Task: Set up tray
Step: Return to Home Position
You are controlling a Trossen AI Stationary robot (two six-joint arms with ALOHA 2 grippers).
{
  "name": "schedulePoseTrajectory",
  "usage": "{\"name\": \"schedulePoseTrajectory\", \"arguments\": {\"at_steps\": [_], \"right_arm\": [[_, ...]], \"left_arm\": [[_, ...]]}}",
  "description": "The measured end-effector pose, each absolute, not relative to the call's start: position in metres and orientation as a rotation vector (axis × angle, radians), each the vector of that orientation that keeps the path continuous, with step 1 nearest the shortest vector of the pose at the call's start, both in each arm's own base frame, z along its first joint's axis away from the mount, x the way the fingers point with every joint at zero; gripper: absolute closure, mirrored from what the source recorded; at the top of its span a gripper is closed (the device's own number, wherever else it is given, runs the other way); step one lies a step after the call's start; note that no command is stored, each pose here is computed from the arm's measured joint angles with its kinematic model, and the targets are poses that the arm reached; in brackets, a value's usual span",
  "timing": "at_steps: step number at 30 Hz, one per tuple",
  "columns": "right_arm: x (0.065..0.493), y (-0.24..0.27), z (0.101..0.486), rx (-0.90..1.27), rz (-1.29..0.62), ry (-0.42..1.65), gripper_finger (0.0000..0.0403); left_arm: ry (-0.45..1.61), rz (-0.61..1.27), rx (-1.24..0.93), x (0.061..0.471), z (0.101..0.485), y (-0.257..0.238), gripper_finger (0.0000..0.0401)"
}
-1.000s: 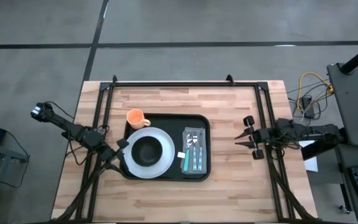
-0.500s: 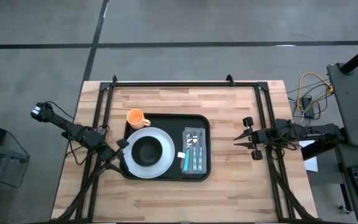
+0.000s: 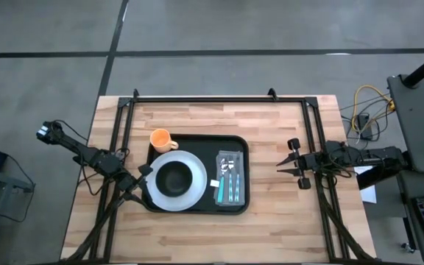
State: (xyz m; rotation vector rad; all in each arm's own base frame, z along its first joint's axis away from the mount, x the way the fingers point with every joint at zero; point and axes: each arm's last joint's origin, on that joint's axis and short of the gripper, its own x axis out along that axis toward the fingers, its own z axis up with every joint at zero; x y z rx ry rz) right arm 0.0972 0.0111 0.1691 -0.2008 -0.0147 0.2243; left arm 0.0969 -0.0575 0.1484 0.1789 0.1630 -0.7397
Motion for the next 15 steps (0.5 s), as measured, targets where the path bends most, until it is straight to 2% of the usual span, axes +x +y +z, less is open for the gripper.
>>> {"name": "schedulePoseTrajectory", "arguments": {"at_steps": [8,15], "right_arm": [[0.0972,0.0111,0.1691,-0.201,0.224,-0.015,0.0317],[0.0972,0.0111,0.1691,-0.201,0.224,-0.014,0.0329]], "left_arm": [[0.162,-0.740,0.179,0.0969,0.1485,-0.0575,0.0294],[0.162,-0.740,0.179,0.0969,0.1485,-0.0575,0.0294]]}}
